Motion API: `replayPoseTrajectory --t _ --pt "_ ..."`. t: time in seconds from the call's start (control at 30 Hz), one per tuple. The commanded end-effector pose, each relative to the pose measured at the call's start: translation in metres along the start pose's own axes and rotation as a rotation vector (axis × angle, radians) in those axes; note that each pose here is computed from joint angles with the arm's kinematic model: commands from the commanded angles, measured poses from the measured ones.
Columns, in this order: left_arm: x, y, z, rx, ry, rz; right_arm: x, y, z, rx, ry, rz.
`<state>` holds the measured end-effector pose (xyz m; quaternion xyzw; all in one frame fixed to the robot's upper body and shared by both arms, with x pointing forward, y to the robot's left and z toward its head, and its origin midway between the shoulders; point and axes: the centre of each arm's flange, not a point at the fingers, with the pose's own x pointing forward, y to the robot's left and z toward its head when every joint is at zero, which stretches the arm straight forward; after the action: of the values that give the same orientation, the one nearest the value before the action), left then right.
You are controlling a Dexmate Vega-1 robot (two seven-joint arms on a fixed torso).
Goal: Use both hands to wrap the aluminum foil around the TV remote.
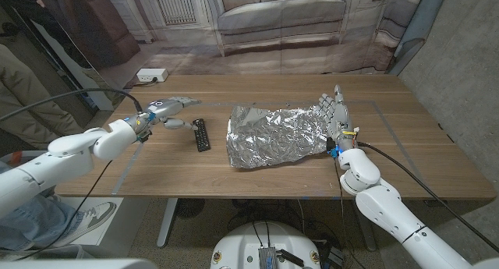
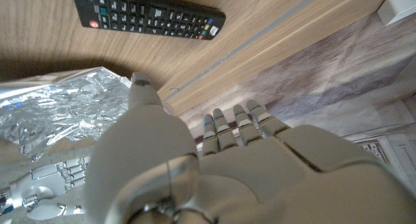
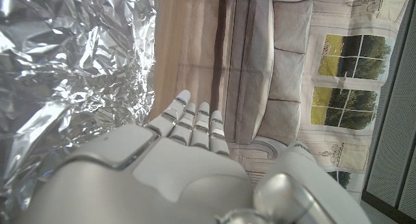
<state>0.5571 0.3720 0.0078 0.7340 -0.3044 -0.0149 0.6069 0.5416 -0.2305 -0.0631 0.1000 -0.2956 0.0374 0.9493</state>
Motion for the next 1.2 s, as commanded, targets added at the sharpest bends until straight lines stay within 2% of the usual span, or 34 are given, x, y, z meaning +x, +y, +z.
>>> replayPoseTrajectory --t 0.03,0.23,0.43,0.6,0.67,0.87,1.2 --pt "0.012 0.026 0.002 0.247 -0.035 -0.102 -0.007 -0.003 -0.007 0.016 0.032 -0.046" --pt "0.015 0.031 -0.003 0.316 -0.066 -0.104 -0.010 -0.005 -0.013 0.025 0.051 -0.060" --pt "0.019 0.034 -0.009 0.413 -0.061 -0.132 -0.011 -0.007 -0.019 0.035 0.066 -0.084" --pt "0.027 0.030 -0.016 0.431 -0.071 -0.171 -0.012 -0.009 -0.023 0.054 0.076 -0.097" --pt "0.030 0.027 -0.016 0.474 -0.073 -0.195 -0.013 -0.010 -0.023 0.053 0.080 -0.099" --pt "0.041 0.026 -0.020 0.523 -0.078 -0.215 -0.012 -0.011 -0.025 0.042 0.092 -0.124" --pt "0.062 0.017 -0.016 0.543 -0.168 -0.217 -0.011 -0.012 -0.031 0.058 0.105 -0.136"
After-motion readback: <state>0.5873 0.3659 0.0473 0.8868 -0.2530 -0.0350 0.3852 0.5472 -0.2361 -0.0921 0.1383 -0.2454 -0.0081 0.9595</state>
